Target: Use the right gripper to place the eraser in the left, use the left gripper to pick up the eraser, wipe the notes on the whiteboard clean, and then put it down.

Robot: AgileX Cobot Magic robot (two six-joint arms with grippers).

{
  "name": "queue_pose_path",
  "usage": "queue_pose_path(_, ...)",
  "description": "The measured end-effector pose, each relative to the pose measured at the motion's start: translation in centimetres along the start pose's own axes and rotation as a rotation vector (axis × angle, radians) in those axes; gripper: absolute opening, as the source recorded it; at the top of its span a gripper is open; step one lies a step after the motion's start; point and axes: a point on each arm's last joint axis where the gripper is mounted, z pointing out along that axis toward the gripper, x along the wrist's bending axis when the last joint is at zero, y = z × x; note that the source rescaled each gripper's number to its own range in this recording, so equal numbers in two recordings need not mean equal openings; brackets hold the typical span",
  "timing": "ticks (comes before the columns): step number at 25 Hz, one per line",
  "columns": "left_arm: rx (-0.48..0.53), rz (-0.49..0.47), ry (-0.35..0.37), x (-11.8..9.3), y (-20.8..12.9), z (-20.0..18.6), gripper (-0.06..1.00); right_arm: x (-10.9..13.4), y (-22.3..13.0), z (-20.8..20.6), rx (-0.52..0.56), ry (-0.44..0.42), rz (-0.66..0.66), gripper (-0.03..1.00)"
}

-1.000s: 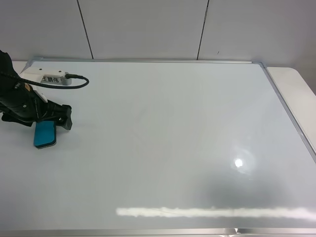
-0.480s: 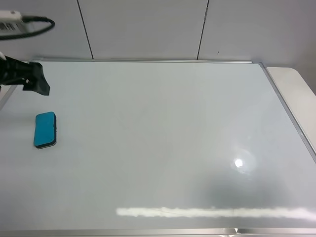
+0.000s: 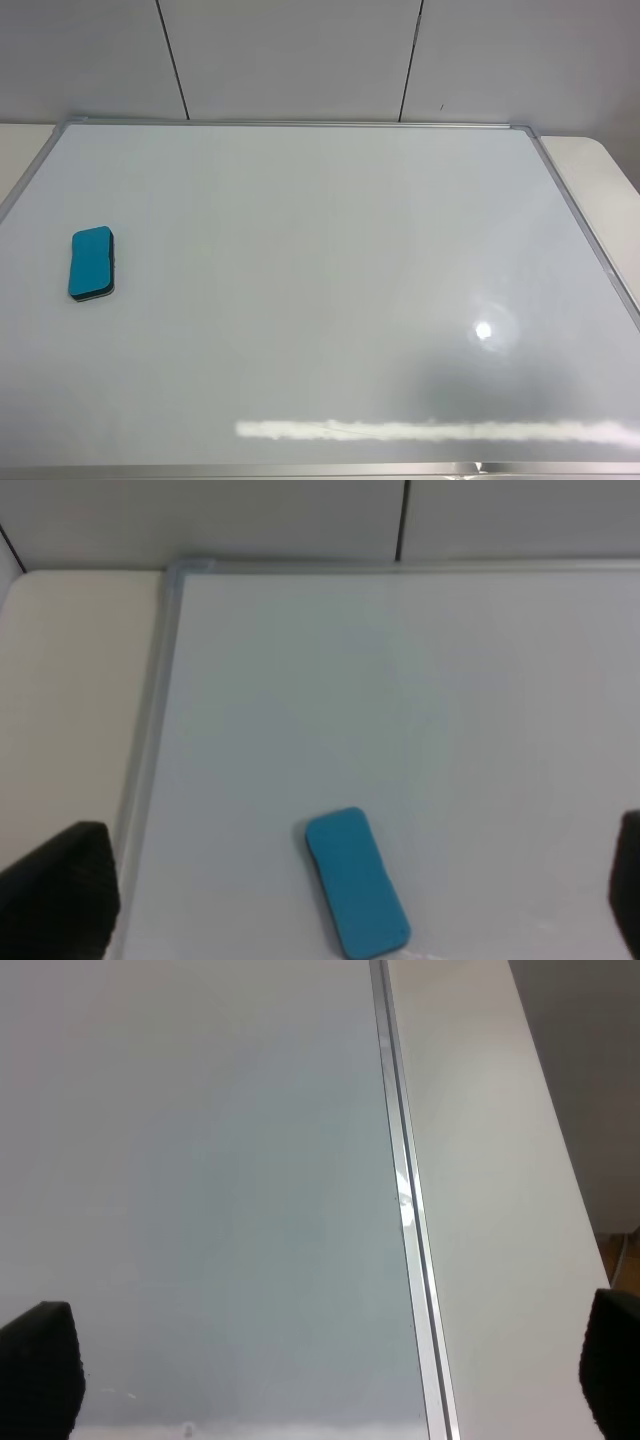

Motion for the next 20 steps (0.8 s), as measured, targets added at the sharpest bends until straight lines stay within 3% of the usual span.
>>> queue_pose_path(5, -0.098, -0.04, -0.021, 1.0, -3.6, -6.8, 1.0, 0.0, 0.0, 0.0, 0.0, 0.0, 0.0, 1.0)
queue_pose_path(11, -0.184, -0.053, -0.026, 1.8, -8.8, -9.4, 1.0, 0.0, 0.0, 0.0, 0.0, 0.0, 0.0, 1.0)
queue_pose_path(15, -0.081, -0.044, -0.013, 1.5, -11.6, -6.8, 1.0, 0.0, 0.0, 0.0, 0.0, 0.0, 0.0, 1.0)
queue_pose_path(20, 0.028, -0.002, -0.056, 0.9, -13.8, -3.5, 1.0, 0.0, 0.0, 0.0, 0.0, 0.0, 0.0, 1.0)
